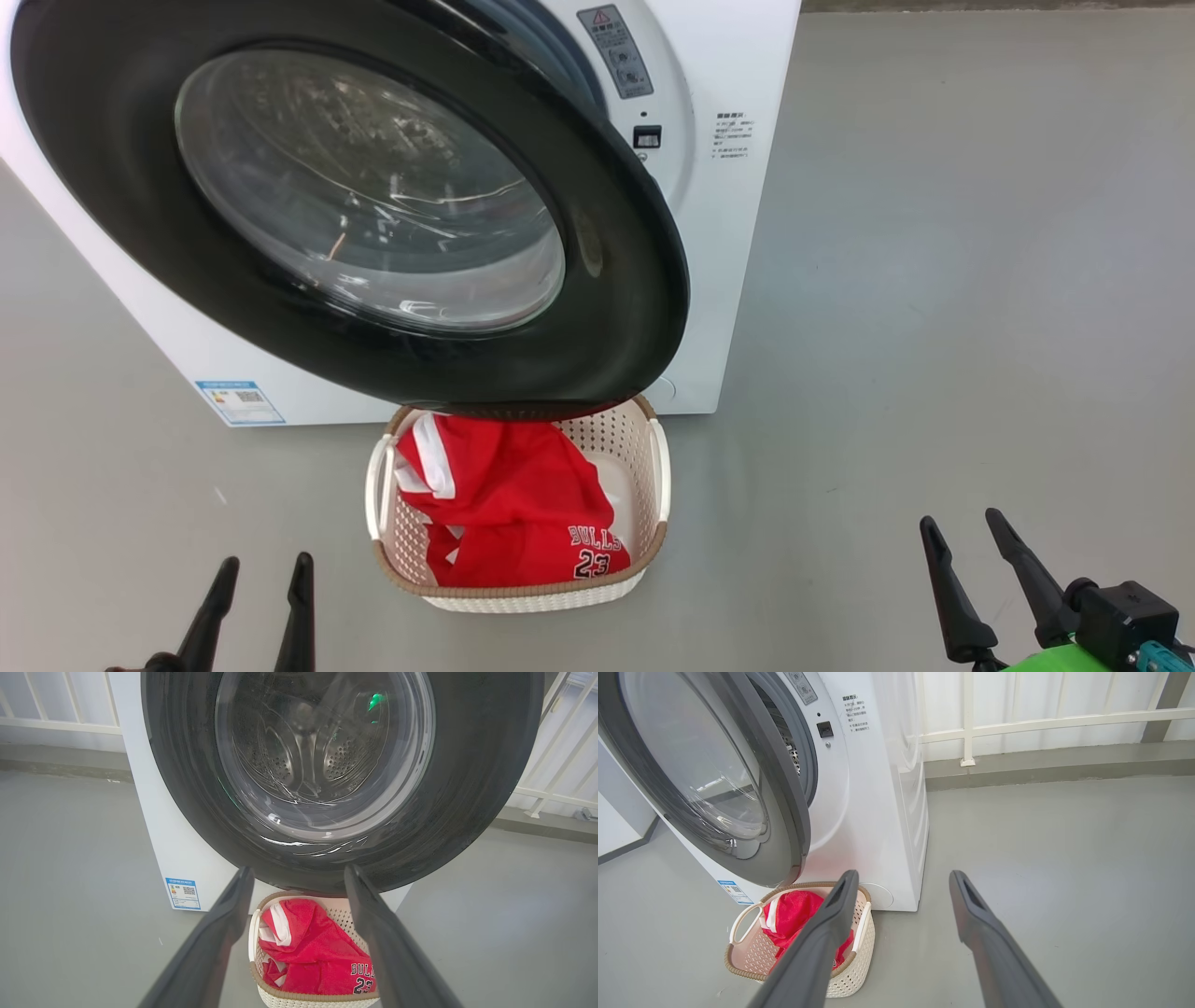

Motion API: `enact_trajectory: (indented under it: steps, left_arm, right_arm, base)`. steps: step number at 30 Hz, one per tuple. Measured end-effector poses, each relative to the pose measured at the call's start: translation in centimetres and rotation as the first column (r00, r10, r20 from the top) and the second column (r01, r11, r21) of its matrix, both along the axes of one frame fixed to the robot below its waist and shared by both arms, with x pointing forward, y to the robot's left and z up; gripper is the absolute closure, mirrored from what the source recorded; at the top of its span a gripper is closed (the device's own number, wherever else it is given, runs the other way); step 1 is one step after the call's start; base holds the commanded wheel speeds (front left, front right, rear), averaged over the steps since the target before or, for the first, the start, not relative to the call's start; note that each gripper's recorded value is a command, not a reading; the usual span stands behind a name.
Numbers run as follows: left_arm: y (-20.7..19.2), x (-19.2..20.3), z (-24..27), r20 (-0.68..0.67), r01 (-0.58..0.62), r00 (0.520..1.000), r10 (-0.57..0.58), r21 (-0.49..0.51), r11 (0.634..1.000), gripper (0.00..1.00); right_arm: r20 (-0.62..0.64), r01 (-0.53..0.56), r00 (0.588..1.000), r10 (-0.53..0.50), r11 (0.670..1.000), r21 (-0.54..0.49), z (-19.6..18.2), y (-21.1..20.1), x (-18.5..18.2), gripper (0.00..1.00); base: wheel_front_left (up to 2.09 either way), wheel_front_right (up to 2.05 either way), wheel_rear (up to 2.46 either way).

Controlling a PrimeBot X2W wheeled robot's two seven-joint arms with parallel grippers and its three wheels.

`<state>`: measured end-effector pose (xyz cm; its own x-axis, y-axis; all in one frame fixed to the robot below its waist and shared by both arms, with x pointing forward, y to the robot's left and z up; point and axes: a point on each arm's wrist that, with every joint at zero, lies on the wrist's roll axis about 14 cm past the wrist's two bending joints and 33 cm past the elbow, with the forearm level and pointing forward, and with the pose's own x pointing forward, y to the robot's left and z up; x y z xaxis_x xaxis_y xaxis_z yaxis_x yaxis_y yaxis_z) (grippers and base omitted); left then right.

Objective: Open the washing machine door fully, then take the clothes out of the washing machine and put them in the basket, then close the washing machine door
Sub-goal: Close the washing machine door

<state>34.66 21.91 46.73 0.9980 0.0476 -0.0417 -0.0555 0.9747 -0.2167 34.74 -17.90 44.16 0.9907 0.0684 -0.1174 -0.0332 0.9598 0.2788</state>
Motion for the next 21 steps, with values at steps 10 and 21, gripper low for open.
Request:
enact_trajectory:
  steps: [10, 21]
  left_arm:
    - [0.1, -0.3, 0.1, 0.001, -0.003, 1.0, 0.003, 0.008, 1.0, 0.0]
    - [0.0, -1.4, -0.3, -0.01, -0.041, 0.999, 0.041, -0.023, 0.999, 0.0]
  right_arm:
    - [0.006, -0.013, 1.0, 0.013, 1.0, 0.001, 0.2, 0.4, 0.4, 0.0]
    - [0.075, -0.156, 0.985, 0.154, 0.988, 0.021, 2.1, 5.4, 3.9, 1.0]
  base:
    - [0.0, 0.0, 0.0]
    - [0.0, 0.0, 0.0]
